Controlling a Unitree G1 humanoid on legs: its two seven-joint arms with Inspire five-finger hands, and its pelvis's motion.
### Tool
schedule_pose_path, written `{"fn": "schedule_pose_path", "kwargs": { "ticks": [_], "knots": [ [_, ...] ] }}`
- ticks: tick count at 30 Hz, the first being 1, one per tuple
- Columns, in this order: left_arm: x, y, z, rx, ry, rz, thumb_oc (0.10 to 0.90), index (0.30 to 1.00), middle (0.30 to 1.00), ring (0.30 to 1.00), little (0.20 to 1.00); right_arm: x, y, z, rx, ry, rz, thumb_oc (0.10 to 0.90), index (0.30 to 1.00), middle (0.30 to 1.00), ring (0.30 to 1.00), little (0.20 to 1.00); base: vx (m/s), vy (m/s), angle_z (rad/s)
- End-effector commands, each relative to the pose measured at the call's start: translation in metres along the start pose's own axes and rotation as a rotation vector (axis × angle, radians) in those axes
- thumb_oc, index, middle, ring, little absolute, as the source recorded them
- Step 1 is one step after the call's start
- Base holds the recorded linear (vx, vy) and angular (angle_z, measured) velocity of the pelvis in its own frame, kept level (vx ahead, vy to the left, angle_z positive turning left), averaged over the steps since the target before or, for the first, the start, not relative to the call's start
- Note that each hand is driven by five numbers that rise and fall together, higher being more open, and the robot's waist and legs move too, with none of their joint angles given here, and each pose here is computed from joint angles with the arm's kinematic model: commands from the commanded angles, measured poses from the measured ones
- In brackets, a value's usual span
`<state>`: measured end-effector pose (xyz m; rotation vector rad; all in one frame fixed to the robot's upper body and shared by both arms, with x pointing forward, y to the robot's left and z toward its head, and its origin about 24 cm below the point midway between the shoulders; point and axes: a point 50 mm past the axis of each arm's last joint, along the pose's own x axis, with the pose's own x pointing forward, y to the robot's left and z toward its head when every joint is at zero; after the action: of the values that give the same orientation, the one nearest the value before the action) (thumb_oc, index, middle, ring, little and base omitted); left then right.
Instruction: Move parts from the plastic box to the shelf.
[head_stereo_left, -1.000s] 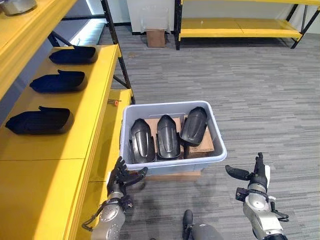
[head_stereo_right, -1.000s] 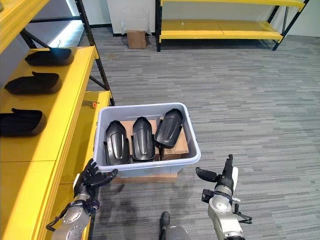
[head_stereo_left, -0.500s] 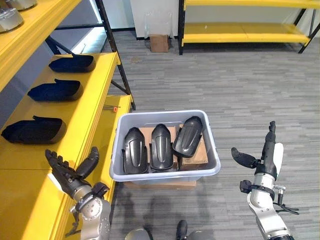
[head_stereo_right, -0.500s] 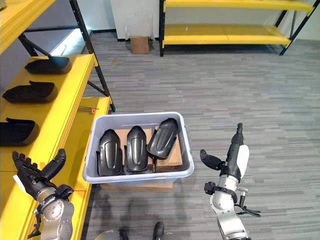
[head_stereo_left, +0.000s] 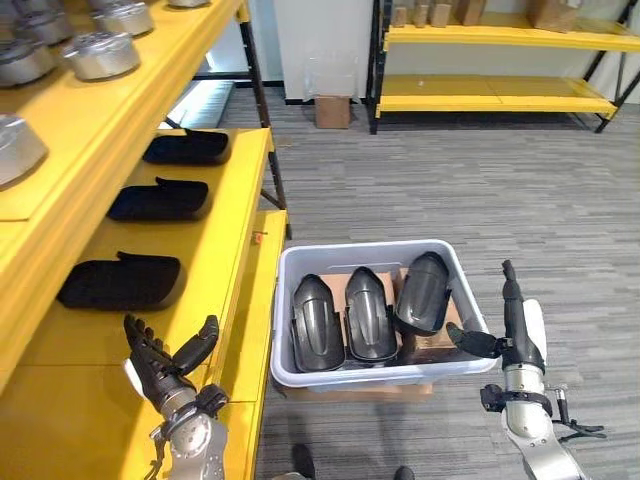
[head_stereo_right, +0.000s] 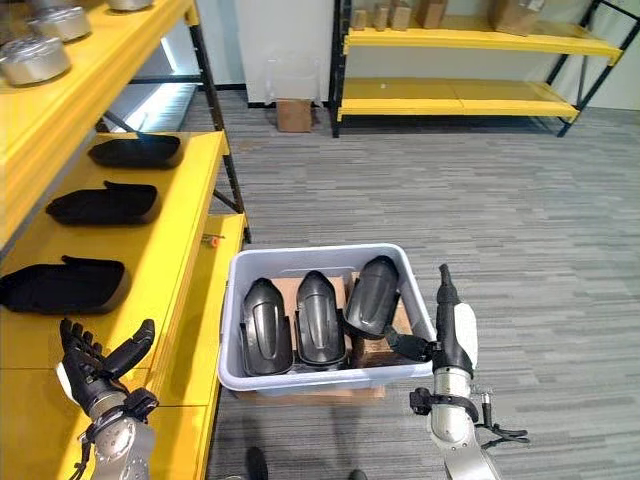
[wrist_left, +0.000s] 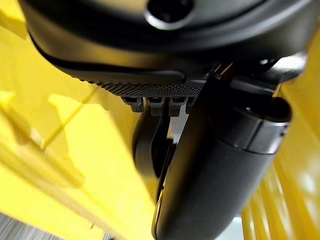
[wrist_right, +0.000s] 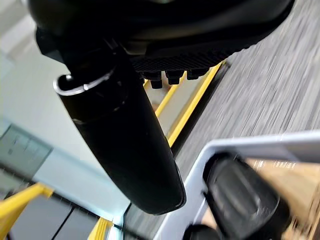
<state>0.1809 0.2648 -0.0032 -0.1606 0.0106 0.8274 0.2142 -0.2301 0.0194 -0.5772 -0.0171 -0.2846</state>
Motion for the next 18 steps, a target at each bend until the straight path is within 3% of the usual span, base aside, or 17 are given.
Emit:
{"fn": "schedule_pose_path", "kwargs": {
  "ticks": [1,10,18],
  "knots": [
    [0.020,-0.015,0.047,-0.020,-0.233,-0.105,0.900,1.000,1.000,1.000,1.000,0.033,-0.019,0.056,0.025,-0.268,-0.100,0.900,1.000,1.000,1.000,1.000,0.06,0.017,0.04],
    [0.020,-0.025,0.048,-0.025,-0.190,-0.208,0.900,1.000,1.000,1.000,1.000,0.045,-0.006,0.072,-0.014,-0.292,-0.087,0.900,1.000,1.000,1.000,1.000,0.04,0.006,0.03],
    [0.019,-0.042,0.056,-0.048,-0.189,-0.334,0.900,1.000,1.000,1.000,1.000,0.068,0.002,0.067,-0.153,-0.252,-0.107,0.900,1.000,1.000,1.000,1.000,0.01,-0.031,0.12]
  ]
}}
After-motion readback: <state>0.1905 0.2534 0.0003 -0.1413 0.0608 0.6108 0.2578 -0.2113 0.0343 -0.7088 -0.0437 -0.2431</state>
